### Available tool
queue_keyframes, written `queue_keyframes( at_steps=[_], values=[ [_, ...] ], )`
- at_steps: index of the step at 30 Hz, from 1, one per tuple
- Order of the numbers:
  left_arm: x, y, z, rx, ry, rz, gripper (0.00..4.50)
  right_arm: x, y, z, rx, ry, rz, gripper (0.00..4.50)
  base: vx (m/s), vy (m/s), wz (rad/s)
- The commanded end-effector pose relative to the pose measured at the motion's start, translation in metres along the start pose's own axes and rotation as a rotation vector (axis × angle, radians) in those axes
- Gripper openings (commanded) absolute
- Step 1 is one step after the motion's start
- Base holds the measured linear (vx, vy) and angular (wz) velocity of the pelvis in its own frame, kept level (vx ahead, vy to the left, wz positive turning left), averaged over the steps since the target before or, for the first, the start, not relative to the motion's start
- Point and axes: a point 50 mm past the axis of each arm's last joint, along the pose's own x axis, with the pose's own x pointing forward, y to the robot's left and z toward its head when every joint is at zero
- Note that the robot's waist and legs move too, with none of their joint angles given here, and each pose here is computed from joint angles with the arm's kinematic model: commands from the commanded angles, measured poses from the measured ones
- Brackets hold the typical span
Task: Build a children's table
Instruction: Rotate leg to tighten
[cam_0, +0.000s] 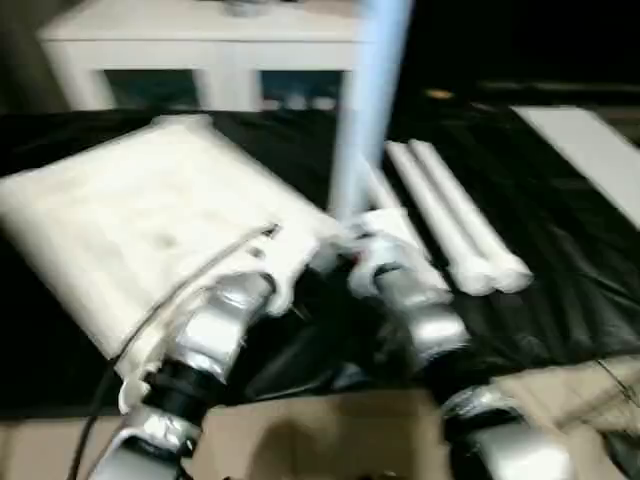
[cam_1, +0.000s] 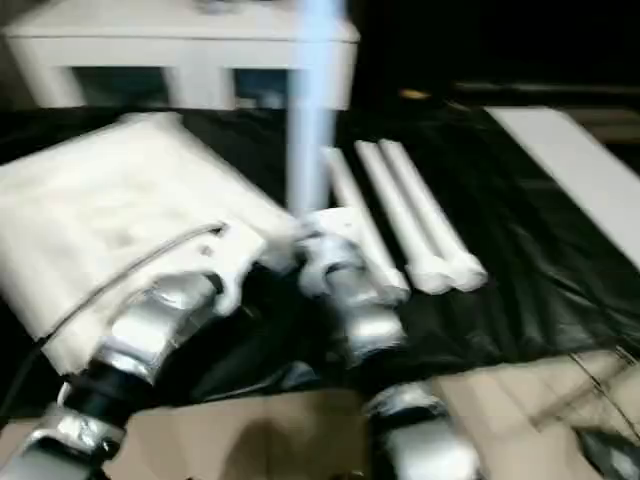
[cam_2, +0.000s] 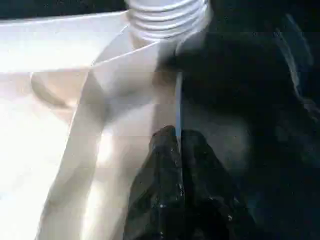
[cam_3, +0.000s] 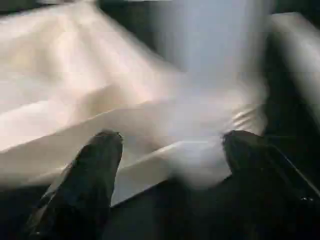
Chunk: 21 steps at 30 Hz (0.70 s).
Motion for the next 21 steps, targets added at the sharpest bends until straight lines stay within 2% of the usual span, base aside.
queue_keyframes(
  at_steps=[1,2,4,6,10,14,16,20,21],
  values=[
    [-0.003,-0.001,-0.004,0.022,0.003,-0.028,0.00,-0.001,-0.003,0.016,-0.043,-0.047,0.012,3.90,0.000,0.000,0.00],
    [-0.007,-0.001,-0.007,0.040,0.014,-0.063,0.00,-0.005,-0.012,0.019,-0.090,-0.046,0.000,3.96,0.000,0.000,0.00],
    [-0.011,-0.001,-0.011,0.059,0.021,-0.094,0.00,-0.011,-0.019,0.021,-0.131,-0.041,0.007,3.96,0.054,-0.012,0.11],
    [-0.018,0.001,-0.019,0.095,0.045,-0.160,0.00,-0.024,-0.030,0.023,-0.176,-0.024,0.067,3.96,0.053,-0.008,0.06],
    [-0.028,0.007,-0.029,0.157,0.071,-0.230,0.00,-0.047,-0.041,0.024,-0.239,0.002,0.187,3.96,0.000,0.000,0.00],
    [-0.040,0.018,-0.036,0.213,0.097,-0.307,0.00,-0.072,-0.054,0.037,-0.304,-0.004,0.306,3.96,0.000,0.000,0.00],
    [-0.043,0.019,-0.035,0.236,0.088,-0.337,0.00,-0.078,-0.056,0.039,-0.330,0.005,0.334,3.96,0.000,0.000,0.00],
    [-0.060,0.013,-0.036,0.336,0.061,-0.574,0.00,-0.101,-0.066,0.042,-0.414,0.079,0.468,3.96,0.000,0.000,0.00],
    [-0.060,0.013,-0.036,0.343,0.060,-0.584,0.00,-0.102,-0.067,0.041,-0.417,0.085,0.476,3.96,0.000,0.000,0.00]
  ],
)
